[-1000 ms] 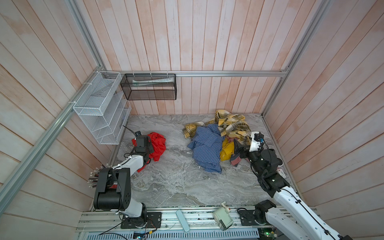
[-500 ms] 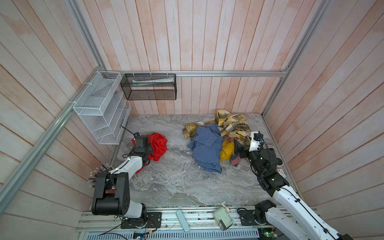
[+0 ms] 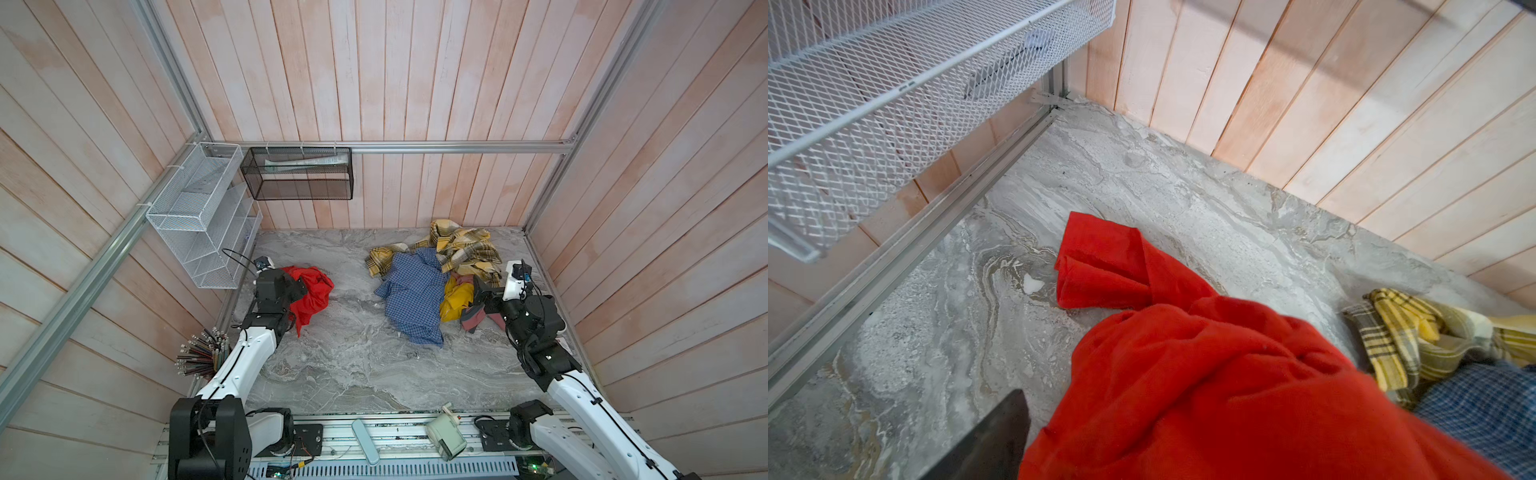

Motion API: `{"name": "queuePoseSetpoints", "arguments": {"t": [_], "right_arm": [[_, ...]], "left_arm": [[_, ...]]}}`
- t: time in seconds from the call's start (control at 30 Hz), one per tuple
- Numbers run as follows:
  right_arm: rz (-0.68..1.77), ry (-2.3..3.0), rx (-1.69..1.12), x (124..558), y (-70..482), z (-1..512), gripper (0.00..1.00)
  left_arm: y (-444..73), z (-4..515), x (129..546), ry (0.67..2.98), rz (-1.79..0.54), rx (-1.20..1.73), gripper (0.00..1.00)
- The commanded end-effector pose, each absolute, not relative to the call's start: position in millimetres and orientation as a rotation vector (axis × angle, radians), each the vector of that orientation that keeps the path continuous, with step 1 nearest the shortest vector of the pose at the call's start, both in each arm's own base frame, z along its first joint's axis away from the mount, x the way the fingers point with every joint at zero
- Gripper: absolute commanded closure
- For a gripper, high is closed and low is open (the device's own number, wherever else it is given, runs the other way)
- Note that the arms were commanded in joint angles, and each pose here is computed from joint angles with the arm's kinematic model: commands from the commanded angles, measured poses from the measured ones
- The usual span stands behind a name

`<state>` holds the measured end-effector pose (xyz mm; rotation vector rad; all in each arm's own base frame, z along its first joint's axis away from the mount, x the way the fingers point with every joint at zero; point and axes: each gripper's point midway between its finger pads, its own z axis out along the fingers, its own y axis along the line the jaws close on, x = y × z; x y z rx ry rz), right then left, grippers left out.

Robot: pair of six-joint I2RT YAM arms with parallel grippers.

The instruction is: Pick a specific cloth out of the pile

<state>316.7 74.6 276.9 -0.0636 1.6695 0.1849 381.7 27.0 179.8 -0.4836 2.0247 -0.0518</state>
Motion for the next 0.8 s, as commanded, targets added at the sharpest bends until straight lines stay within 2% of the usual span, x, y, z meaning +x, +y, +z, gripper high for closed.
{"name": "queuePoseSetpoints", "arguments": {"t": [0.0, 0.27, 0.47, 0.6, 0.77], "right_arm": [[0.192, 1.643, -0.085, 318.3, 74.9, 292.5, 0.02], [0.218, 1.651, -0.096, 319.0, 77.2, 291.6, 0.02], [0.220, 1.662, -0.084, 316.1, 74.2, 284.6, 0.02], [0.232, 1.667, -0.087, 316.0, 75.5, 281.8, 0.02], [0.250, 1.676, -0.097, 317.6, 79.1, 280.2, 0.02]], "left_arm": [[17.3, 175.3, 386.9, 2.058, -0.114, -0.449, 0.11], [-5.3, 168.9, 425.0, 2.114, -0.283, -0.393, 0.16], [-25.0, 147.6, 435.6, 2.168, -0.435, -0.398, 0.20], [-23.8, 120.1, 434.0, 2.222, -0.370, -0.419, 0.21], [-15.0, 73.8, 429.9, 2.373, -0.145, -0.424, 0.22]]}}
